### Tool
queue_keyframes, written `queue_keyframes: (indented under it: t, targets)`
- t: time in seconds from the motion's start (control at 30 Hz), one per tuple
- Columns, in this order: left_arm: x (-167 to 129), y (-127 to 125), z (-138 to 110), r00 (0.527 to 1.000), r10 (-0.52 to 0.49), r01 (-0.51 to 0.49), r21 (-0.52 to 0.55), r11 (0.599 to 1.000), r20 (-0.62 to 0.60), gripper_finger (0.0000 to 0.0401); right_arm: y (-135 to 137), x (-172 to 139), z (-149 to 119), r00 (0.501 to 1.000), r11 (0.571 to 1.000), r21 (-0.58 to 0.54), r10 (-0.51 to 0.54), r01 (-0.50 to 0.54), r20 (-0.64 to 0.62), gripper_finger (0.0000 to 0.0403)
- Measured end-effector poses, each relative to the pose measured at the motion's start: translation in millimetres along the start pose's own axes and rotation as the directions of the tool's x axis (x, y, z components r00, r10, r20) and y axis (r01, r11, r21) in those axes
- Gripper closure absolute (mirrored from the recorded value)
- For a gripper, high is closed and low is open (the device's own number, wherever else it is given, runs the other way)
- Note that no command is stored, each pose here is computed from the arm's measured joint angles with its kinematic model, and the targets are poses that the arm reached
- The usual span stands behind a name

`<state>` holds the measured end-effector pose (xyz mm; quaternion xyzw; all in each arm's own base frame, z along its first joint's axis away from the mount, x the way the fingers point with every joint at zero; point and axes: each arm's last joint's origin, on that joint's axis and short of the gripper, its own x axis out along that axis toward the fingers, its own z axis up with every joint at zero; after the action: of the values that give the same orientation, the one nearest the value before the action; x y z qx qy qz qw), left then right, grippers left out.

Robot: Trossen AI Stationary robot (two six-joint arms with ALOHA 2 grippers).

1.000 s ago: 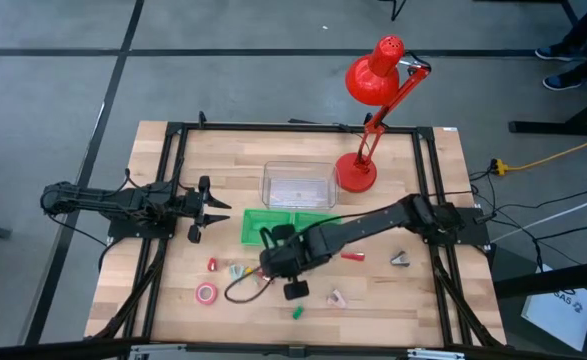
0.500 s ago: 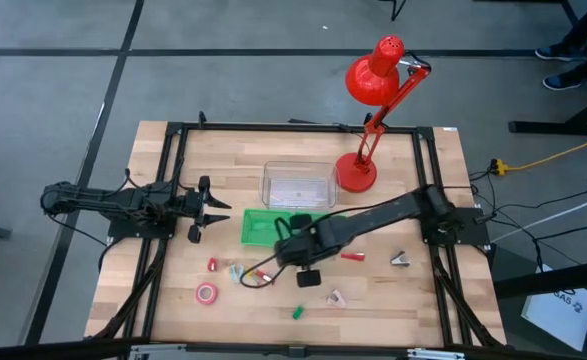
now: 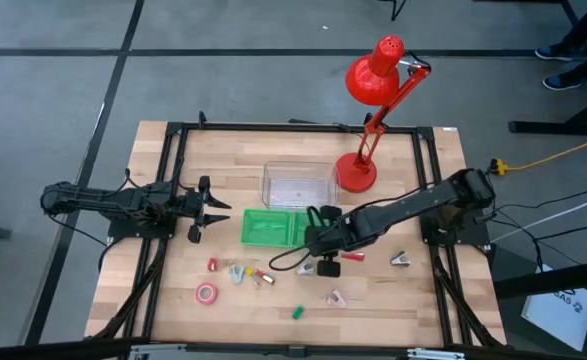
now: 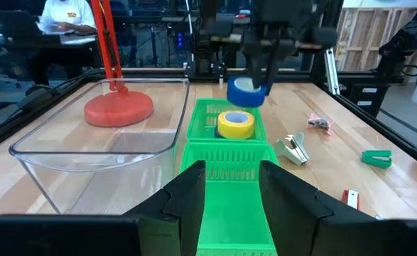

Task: Pick and place Stapler, Stapler remover, tape
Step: Put the blue tape into the right green bin, then put the pink tape into the right green bin

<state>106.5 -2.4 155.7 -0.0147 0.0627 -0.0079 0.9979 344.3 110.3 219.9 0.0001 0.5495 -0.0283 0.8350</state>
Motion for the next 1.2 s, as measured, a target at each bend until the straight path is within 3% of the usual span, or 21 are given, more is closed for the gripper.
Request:
queue_keyframes:
  t: [0.73, 1.2]
  targets:
    - [0.0, 0.0, 0.0, 1.0, 0.0, 0.0, 0.0, 1.0, 0.0, 0.0271, -17.2, 29.3, -12.4, 0.999, 1.0, -0.003, -0.028, 0.028, 0.036, 0.0356]
    - [0.0, 0.0, 0.0, 1.0, 0.0, 0.0, 0.0, 1.0, 0.0, 0.0271, -16.3, 29.3, -11.9, 0.999, 1.0, 0.009, -0.003, 0.003, 0.038, 0.028]
